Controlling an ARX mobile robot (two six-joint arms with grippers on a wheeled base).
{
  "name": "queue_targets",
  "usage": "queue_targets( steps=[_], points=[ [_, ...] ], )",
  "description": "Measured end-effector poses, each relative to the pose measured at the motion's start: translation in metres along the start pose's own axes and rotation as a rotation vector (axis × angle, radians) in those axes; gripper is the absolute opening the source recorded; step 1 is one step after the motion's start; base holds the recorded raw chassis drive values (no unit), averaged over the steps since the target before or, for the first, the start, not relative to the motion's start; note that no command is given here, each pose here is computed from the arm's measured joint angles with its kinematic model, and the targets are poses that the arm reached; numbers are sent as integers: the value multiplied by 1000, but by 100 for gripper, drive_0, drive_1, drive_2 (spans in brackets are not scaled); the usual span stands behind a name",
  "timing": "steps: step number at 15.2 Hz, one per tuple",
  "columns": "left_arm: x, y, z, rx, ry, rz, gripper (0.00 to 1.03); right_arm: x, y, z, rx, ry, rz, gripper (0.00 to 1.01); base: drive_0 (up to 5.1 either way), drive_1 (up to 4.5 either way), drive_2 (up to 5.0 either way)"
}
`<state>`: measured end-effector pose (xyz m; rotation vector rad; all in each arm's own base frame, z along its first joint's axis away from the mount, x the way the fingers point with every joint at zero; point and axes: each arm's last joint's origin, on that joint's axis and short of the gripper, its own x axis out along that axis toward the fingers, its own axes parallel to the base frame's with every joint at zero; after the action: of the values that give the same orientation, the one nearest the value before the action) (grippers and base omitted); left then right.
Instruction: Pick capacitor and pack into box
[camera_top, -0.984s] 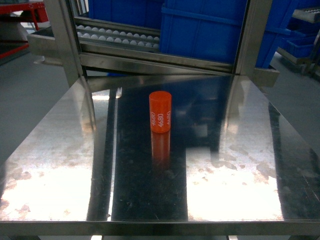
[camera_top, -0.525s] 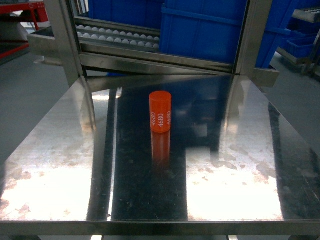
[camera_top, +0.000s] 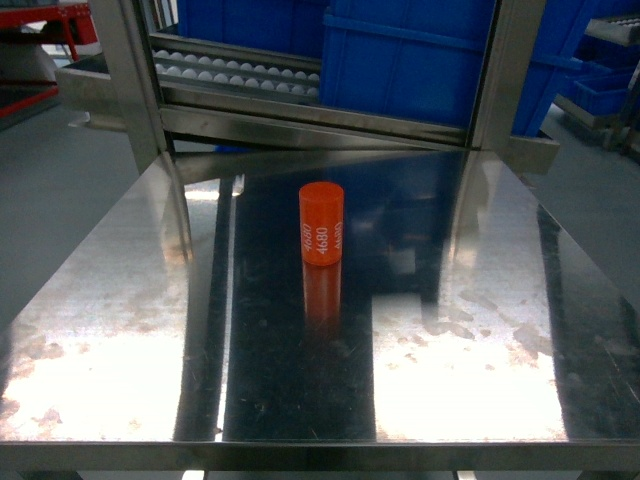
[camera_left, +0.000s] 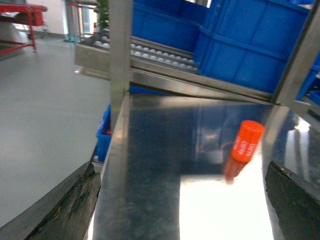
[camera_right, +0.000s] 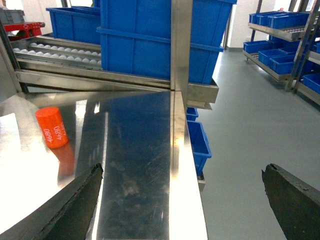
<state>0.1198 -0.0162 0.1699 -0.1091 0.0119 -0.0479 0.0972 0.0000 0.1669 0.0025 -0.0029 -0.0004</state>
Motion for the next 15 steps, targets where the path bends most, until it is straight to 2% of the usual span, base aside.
queue_targets(
  steps=[1,3,4,5,7,8,13,15],
  points=[
    [13,-9,3,-9,-4,-63,98,0,0,0,0,0,0,98,0,0,0],
    [60,-38,13,4,-51,-167,98,0,0,0,0,0,0,98,0,0,0],
    [88,-54,6,14,-39,-204,98,0,0,0,0,0,0,98,0,0,0],
    [116,-68,-10,22,11,-229,98,0,0,0,0,0,0,98,0,0,0],
    [158,-91,-46,41,147,-251,98,0,0,0,0,0,0,98,0,0,0],
    [174,-99,-59,57,184,-254,98,0,0,0,0,0,0,98,0,0,0],
    [237,-127,-93,100,235,-259,98,0,0,0,0,0,0,98,0,0,0],
    [260,-131,-98,106,242,-251,98,0,0,0,0,0,0,98,0,0,0]
  ],
)
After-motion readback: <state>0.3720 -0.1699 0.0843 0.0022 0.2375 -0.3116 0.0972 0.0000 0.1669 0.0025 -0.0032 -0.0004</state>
